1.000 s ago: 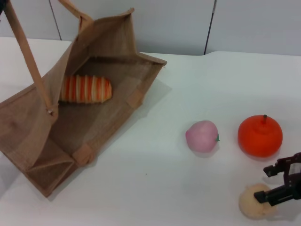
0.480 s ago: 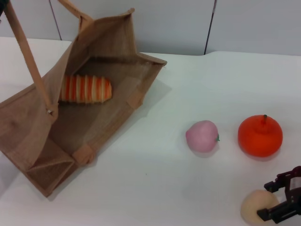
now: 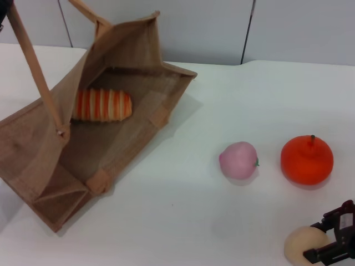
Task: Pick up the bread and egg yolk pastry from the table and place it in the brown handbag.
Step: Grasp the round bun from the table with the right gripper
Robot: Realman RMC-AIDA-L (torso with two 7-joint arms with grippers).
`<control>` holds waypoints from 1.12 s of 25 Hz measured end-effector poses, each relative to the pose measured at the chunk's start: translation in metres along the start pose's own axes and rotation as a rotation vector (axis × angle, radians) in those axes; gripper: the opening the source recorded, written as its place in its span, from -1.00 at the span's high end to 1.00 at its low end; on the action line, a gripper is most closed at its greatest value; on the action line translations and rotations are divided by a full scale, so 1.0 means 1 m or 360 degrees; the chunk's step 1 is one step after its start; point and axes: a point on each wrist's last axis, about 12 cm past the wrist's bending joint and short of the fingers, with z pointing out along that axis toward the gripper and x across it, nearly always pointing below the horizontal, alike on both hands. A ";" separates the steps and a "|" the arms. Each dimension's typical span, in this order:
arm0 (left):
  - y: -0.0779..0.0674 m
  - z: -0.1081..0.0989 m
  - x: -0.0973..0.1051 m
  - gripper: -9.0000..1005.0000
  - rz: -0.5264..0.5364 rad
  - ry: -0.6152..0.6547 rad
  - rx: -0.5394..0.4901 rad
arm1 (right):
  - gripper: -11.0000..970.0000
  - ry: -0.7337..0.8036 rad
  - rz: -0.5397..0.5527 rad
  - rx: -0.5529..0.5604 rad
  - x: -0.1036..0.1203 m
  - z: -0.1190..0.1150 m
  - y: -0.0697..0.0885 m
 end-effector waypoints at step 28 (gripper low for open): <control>-0.031 0.038 0.013 0.56 -0.0069 0.0211 0.0385 | -0.13 -0.0535 -0.0372 -0.0057 -0.047 -0.030 0.002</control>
